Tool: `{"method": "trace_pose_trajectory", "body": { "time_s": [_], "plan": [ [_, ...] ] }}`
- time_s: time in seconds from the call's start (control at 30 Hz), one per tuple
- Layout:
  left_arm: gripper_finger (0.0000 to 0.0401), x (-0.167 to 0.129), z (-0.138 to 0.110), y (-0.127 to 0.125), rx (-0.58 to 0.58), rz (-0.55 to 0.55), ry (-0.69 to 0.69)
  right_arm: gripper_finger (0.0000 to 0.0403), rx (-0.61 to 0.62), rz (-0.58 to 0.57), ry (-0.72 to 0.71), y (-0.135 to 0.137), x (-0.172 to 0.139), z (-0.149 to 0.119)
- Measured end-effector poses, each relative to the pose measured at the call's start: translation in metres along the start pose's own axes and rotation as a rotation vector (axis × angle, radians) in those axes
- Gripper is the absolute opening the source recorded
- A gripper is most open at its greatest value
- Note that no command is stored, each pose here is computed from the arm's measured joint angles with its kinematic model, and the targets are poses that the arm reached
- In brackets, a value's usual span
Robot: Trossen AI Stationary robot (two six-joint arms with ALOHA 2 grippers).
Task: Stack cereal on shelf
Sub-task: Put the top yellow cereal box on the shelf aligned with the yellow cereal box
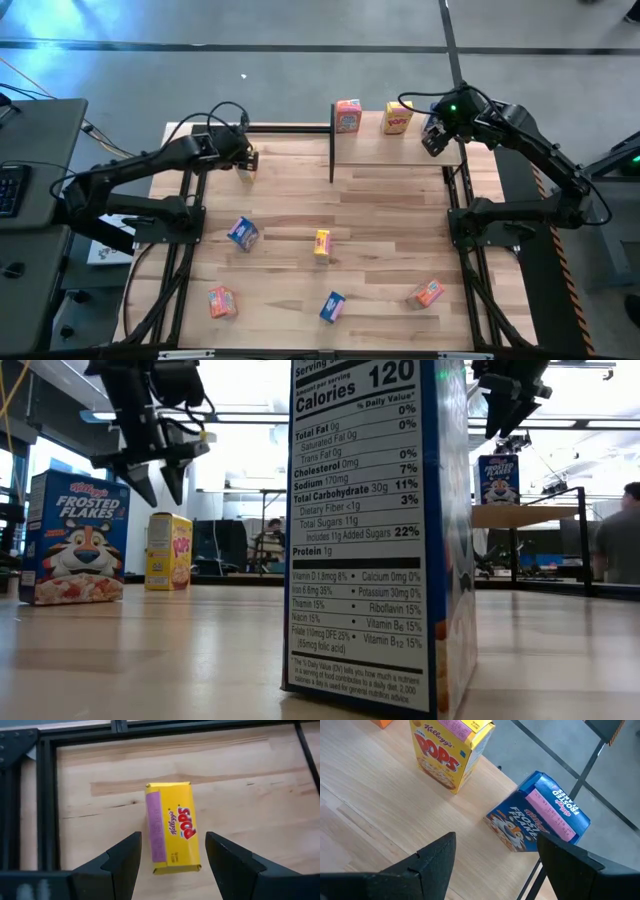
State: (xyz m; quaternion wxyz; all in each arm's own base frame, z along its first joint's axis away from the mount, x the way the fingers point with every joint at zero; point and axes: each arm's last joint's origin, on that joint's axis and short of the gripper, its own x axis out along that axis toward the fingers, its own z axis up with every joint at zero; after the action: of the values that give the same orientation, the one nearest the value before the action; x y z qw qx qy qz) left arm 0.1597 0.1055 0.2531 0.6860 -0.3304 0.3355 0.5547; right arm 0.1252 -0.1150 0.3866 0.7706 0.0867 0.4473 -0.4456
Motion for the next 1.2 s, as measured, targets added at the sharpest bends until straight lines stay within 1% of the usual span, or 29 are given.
{"method": "trace_pose_trajectory", "body": {
  "time_s": [0.1,0.23,0.37,0.57,0.7,0.83,1.2],
  "plan": [
    [0.0211,0.006,-0.003,-0.001,-0.007,-0.012,-0.010,0.0271,0.000,0.000,0.000,0.000,0.000,0.000],
    [0.0211,0.012,-0.006,-0.003,-0.022,-0.054,-0.020,0.0271,0.003,0.000,-0.009,0.000,0.000,0.001],
    [0.0211,0.017,-0.009,-0.001,-0.020,-0.043,-0.022,0.0271,0.007,0.013,-0.019,0.000,0.000,0.002],
    [0.0211,0.017,-0.008,-0.002,-0.022,-0.046,-0.030,0.0271,0.012,0.024,-0.035,0.001,0.000,0.004],
    [0.0211,0.016,-0.006,-0.007,0.002,-0.088,-0.065,0.0271,0.013,0.024,-0.035,0.001,0.000,0.004],
    [0.0211,0.012,-0.003,-0.009,0.005,-0.102,-0.074,0.0271,0.013,0.023,-0.035,0.001,0.000,0.004],
    [0.0211,0.011,-0.002,-0.007,-0.003,-0.051,-0.113,0.0271,0.012,0.023,-0.034,0.001,0.000,0.004]
  ]
}}
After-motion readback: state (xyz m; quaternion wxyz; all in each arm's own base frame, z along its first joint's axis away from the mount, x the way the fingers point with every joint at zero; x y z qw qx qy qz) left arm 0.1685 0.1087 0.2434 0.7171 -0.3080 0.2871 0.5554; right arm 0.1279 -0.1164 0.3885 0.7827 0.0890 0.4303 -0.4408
